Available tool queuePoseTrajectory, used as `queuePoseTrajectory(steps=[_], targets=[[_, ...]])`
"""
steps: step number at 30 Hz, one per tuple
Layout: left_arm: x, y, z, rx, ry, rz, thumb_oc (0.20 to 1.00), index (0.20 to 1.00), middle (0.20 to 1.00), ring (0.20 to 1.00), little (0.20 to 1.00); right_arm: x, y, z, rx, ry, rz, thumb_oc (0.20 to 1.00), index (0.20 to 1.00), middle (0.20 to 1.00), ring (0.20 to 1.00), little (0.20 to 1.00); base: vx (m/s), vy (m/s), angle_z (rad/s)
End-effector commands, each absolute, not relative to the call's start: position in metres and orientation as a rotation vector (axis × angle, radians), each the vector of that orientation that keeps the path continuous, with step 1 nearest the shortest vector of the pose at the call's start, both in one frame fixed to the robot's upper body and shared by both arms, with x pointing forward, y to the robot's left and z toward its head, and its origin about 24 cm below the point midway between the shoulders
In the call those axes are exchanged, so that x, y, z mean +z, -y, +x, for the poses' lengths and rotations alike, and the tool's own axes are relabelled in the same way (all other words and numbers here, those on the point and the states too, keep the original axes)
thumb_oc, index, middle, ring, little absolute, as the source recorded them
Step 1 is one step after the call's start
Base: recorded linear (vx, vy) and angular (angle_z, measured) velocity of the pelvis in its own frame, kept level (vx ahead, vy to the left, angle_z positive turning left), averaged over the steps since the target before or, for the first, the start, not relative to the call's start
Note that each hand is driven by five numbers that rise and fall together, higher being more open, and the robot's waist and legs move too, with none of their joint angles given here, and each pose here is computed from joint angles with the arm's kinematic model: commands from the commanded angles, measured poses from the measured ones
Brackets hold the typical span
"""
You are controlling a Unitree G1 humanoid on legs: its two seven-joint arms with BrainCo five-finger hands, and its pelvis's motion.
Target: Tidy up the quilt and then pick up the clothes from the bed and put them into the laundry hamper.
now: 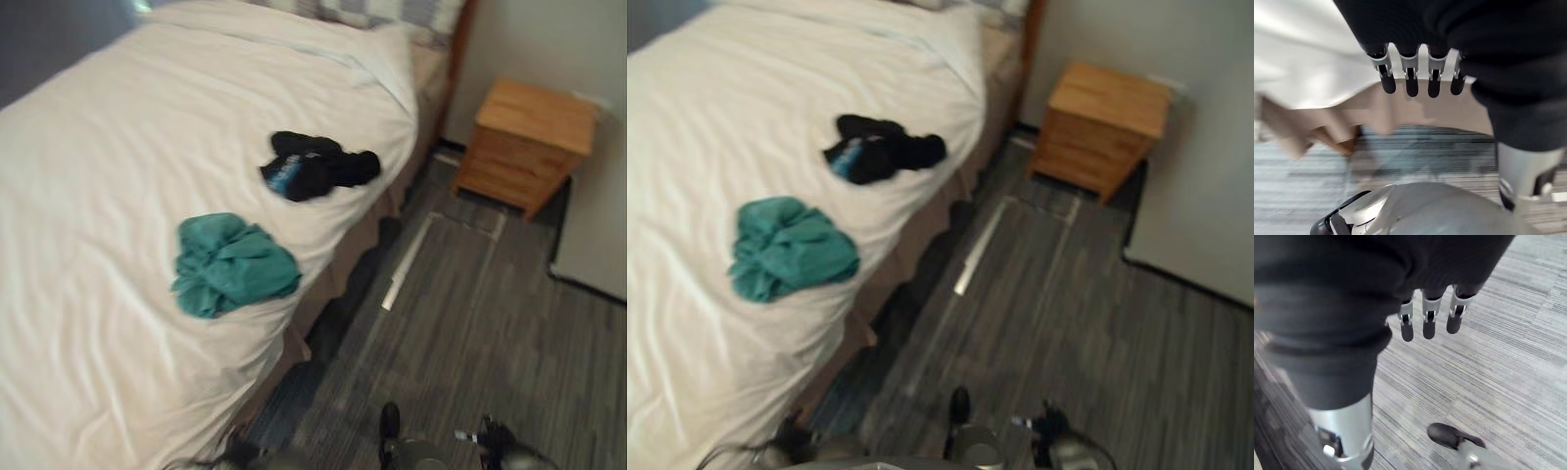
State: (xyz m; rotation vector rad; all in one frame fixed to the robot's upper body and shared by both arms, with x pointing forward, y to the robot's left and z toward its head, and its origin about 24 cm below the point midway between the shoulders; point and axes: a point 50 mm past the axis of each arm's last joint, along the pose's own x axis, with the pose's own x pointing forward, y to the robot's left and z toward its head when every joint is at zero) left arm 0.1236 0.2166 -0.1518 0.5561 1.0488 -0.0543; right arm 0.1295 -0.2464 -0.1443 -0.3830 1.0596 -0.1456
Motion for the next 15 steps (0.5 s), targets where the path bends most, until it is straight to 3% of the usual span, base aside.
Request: queuePoseTrajectory(steps=[1,3,7,15], targets=[[-0.125,-0.212,0.186,-0.05,-0.832,0.595,1.0,1.0,1.0,1.0,1.0,-0.143,0.244,0.138,-0.092,-1.052,-0.444,1.0,1.0,1.0,1.0,1.0,0.42,0.195,-1.52],[-0.118,-0.2,0.2,-0.072,-0.771,0.57,1.0,1.0,1.0,1.0,1.0,-0.141,0.243,0.144,-0.064,-1.031,-0.474,1.0,1.0,1.0,1.0,1.0,0.52,0.257,-1.85],[-0.124,-0.195,0.19,-0.182,-0.784,0.653,1.0,1.0,1.0,1.0,1.0,-0.143,0.252,0.13,-0.095,-1.057,-0.466,1.0,1.0,1.0,1.0,1.0,0.51,0.225,-1.42],[-0.123,-0.203,0.192,-0.185,-0.796,0.716,1.0,1.0,1.0,1.0,1.0,-0.149,0.251,0.114,-0.129,-1.112,-0.421,1.0,1.0,1.0,1.0,1.0,0.4,0.116,-0.25]])
